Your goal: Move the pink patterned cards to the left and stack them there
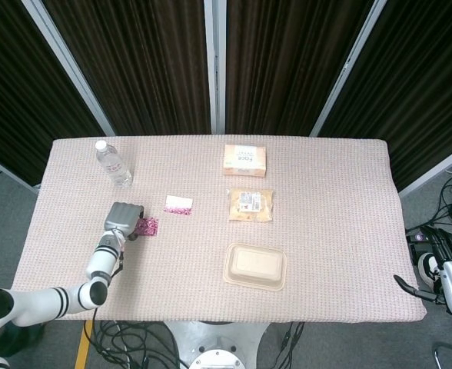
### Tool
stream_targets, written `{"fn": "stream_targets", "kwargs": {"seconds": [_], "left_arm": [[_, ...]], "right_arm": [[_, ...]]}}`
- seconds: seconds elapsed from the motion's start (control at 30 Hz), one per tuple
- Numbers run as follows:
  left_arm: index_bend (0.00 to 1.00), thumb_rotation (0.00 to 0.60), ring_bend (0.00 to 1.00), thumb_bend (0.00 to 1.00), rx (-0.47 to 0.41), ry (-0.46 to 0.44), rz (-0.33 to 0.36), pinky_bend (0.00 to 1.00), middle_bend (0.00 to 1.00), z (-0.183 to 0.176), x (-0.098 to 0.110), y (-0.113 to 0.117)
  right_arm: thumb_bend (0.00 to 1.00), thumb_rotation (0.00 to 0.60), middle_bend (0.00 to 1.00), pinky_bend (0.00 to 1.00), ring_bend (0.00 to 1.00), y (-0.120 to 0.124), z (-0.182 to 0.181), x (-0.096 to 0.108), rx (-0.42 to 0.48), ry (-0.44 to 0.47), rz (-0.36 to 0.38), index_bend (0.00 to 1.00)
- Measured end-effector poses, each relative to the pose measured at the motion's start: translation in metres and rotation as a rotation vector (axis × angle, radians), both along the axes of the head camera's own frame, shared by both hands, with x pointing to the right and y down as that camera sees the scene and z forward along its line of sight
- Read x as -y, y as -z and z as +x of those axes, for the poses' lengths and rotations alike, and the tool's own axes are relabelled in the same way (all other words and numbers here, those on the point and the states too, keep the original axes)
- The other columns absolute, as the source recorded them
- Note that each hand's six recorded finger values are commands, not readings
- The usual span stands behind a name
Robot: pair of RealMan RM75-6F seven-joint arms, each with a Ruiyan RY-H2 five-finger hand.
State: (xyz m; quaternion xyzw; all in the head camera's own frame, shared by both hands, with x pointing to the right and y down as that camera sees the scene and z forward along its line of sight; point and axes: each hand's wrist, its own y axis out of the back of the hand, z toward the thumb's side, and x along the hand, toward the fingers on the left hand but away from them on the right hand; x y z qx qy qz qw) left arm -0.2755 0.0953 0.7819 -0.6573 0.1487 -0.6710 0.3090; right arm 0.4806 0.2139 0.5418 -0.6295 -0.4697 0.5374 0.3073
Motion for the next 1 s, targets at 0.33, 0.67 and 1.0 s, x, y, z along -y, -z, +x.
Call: {"fn": "stream_targets", "kwargs": {"seconds": [0.33,0.67,1.0], "left_arm": [[0.44,0.6,0.86,0.27,0.005,-0.052,0.005,0.84,0.82,0.0034,0.0018,-0.0045],[0.44,0.6,0.86,0.27,0.011,-0.065,-0.013,0.84,0.82,0.0032,0.0006,-0.0073],[0.43,0.6,0.86,0.27,0.016,-0.078,-0.005,0.84,0.82,0.0072,0.0032,-0.0089]], "right_arm": [[0.09,0.255,0.08,0.05,0.0,0.0004,0.0006,-0.0023,-0.005,-0.007,-0.002,0.07],[0.09,0.257,0.08,0.05,0.0,-0.0007,0.0012,-0.0024,-0.006,-0.011,-0.006,0.07],[0.09,0.259,0.08,0.05,0.0,-0.0002,0.0041,-0.0036,-0.011,-0.019,-0.008,0.07]]}}
